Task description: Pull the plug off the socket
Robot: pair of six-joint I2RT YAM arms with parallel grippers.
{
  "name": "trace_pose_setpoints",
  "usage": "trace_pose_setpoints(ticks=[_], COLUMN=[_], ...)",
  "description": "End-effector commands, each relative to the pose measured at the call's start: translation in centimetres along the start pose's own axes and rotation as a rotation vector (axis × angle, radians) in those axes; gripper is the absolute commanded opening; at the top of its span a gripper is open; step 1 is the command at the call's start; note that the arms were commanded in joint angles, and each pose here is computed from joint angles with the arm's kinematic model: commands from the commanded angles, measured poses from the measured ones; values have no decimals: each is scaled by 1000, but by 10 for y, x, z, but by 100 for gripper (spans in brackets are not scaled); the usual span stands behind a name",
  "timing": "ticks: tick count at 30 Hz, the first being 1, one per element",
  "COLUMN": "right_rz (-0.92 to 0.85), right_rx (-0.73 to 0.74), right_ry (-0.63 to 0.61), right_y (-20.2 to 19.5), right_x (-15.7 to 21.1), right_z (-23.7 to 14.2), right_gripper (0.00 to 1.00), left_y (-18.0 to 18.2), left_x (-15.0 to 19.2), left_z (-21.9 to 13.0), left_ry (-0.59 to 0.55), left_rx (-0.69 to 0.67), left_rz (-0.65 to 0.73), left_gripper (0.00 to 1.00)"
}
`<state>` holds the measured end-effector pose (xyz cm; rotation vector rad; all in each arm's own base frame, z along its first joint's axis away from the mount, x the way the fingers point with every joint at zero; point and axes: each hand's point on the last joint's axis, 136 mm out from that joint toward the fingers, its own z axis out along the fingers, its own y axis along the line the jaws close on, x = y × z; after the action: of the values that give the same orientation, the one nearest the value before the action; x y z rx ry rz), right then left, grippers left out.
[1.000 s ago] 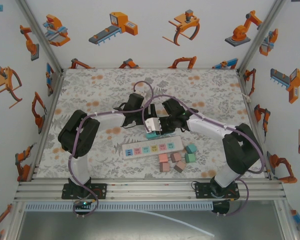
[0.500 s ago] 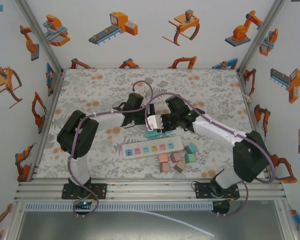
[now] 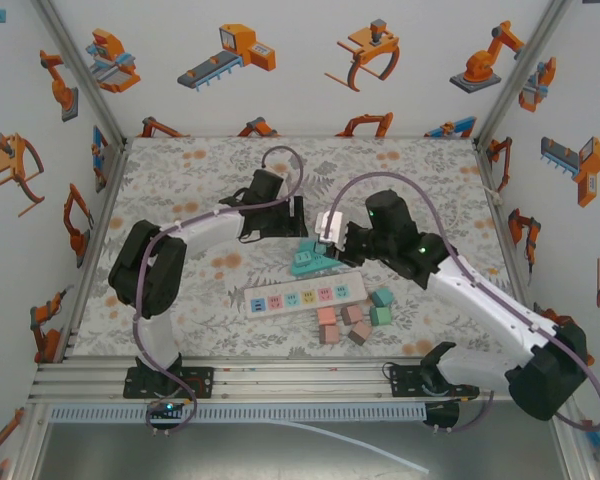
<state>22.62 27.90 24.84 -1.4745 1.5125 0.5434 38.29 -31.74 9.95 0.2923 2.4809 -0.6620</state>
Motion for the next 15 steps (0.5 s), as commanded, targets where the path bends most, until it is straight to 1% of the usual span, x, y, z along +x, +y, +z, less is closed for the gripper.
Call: trace_pose_setpoints(ticks=[1,2,3,4,6,8,11,15], right_rz=[322,398,498,571,733,848,893,959], right_rx=[-35,-34,-25,-18,3,21,35,69], right_ry=[-186,-217,-246,-257,-238,-192,-145,-157], right_y=[6,5,3,2,2,9,32,60], right_x=[-41,-47,-51,-51,-44,-31,-21,-16], right_z=[-19,-24,-27,-29,-29,-23,-10,14], right_gripper=[20,19,15,14,12,11,11,10], left_y=[-32,-39,-46,-53,-60,-67,-71,-69], left_x=[-30,-32,-32,-33,-29,-23,-6,21], left_z=[-49,-60,-71,-82,-104,-128,-161,-200], left_ry=[-91,-107,-122,-139,-170,-204,-231,-232], left_rx=[93,129,164,194,236,266,276,261], left_rz=[68,84,100,115,145,185,256,361], left_gripper=[71,73,75,76,79,81,83,87])
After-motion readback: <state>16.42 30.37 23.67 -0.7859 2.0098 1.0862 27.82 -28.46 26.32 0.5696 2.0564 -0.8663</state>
